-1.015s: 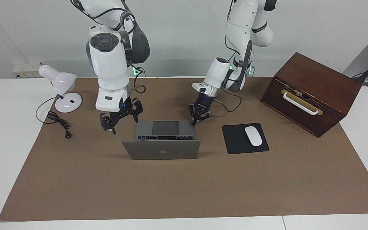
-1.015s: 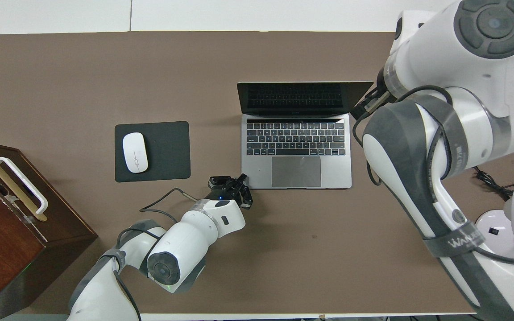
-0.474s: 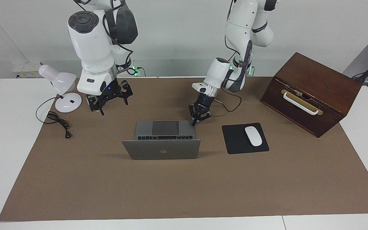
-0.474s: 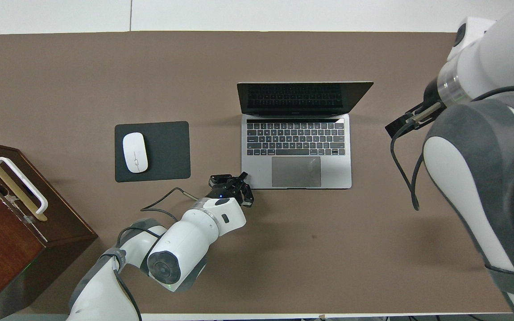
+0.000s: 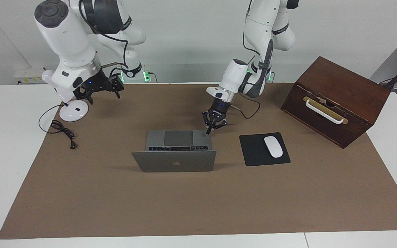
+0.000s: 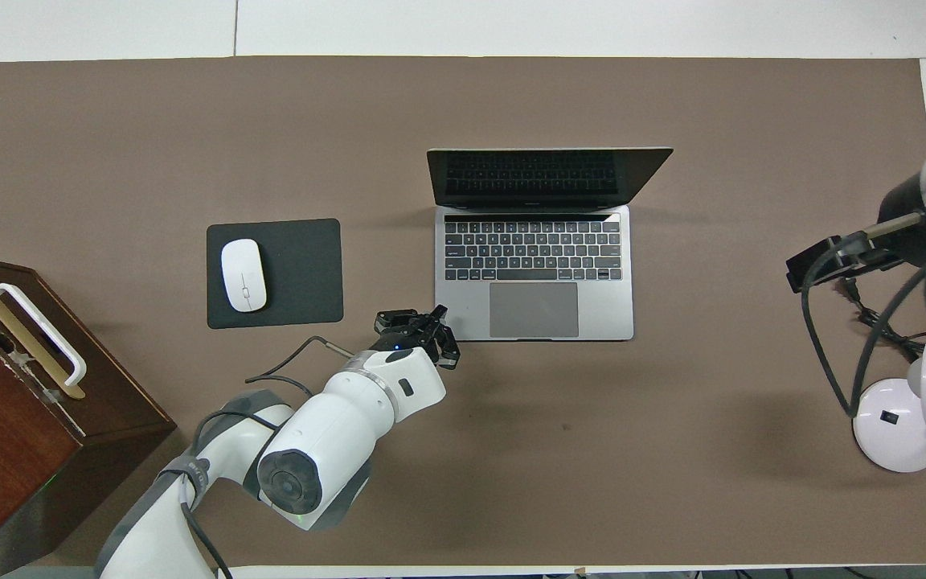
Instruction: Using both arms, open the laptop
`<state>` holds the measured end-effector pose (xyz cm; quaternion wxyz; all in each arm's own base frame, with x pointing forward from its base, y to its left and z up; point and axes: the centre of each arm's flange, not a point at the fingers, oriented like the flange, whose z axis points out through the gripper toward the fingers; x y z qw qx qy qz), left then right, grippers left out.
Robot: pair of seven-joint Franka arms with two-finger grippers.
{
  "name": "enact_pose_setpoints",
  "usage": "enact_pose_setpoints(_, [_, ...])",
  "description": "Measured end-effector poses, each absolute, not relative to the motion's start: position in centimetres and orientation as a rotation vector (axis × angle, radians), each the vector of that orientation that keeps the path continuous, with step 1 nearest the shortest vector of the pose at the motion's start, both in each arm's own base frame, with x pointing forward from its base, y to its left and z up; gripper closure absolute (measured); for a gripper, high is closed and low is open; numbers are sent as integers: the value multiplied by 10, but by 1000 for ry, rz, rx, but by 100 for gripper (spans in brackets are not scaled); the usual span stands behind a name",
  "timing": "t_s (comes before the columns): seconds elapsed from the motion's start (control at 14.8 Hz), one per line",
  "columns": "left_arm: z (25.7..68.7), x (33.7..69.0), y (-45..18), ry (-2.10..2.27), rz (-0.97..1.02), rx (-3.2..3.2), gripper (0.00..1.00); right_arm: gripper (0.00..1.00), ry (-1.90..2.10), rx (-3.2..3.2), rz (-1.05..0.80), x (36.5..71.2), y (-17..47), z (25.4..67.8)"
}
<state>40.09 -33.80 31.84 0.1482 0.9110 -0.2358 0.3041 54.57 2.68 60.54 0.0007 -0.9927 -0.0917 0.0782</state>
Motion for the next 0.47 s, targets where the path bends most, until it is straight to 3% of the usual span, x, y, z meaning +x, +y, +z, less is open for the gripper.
enact_pose_setpoints(0.47, [370, 411, -305, -624, 737, 2751, 99, 0, -249, -3115, 282, 544, 13, 594])
